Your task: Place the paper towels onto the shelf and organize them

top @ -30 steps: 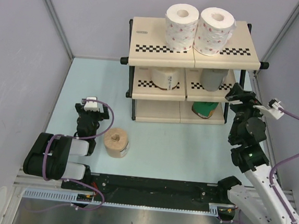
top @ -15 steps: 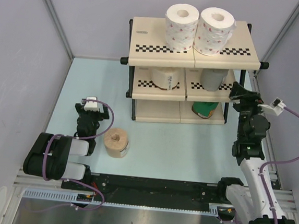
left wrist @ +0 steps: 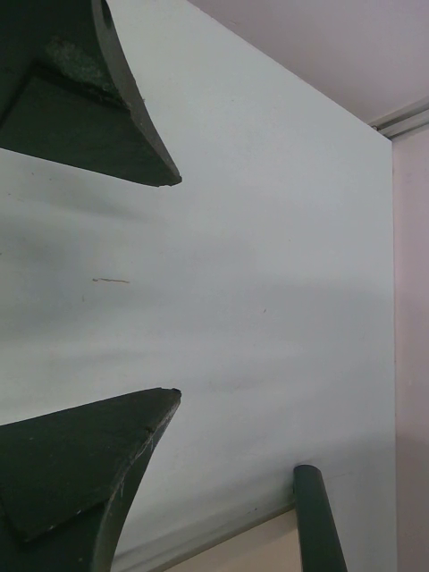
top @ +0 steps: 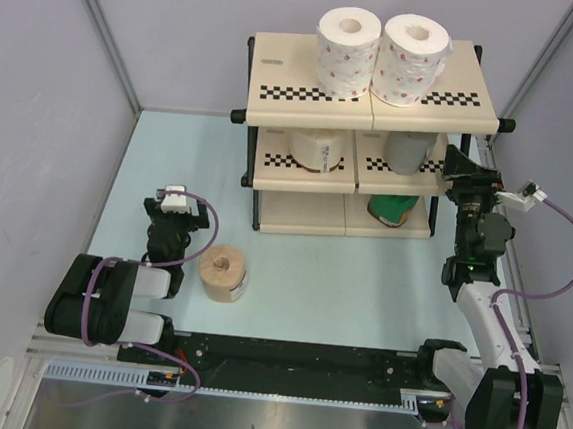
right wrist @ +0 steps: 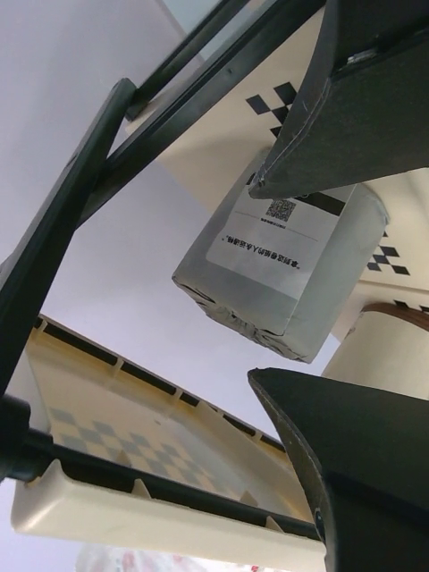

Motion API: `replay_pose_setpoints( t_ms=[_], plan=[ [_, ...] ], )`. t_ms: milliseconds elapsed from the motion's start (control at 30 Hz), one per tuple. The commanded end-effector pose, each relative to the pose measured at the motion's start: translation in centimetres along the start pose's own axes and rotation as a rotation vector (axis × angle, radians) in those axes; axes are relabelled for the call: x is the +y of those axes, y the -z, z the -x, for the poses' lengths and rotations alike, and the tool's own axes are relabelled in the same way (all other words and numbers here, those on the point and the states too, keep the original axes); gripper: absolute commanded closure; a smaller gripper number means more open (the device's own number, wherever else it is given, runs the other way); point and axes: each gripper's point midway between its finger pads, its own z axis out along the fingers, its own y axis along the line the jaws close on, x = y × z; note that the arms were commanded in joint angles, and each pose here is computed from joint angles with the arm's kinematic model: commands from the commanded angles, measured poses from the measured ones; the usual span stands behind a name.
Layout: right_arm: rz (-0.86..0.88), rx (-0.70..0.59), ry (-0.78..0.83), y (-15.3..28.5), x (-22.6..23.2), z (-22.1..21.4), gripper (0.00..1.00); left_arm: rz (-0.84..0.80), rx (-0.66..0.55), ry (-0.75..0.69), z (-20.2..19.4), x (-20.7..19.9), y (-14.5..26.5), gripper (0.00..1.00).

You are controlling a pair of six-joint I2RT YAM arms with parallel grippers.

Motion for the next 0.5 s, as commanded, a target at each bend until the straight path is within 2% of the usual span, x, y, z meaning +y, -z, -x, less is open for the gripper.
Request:
replay_pose_setpoints(
  t_ms=[0,467],
  plan=[
    [0.106,-0.056,-0.062,-0.5,2.6,1.3,0.20,-0.014,-0.064,0.017,1.9,-0.2,-0.4,0.00],
    [0.038,-0.091,-0.032,-2.5,1.9,-0.4,0.20,-0.014,-0.064,0.017,1.9,-0.2,-0.4,0.00]
  ],
)
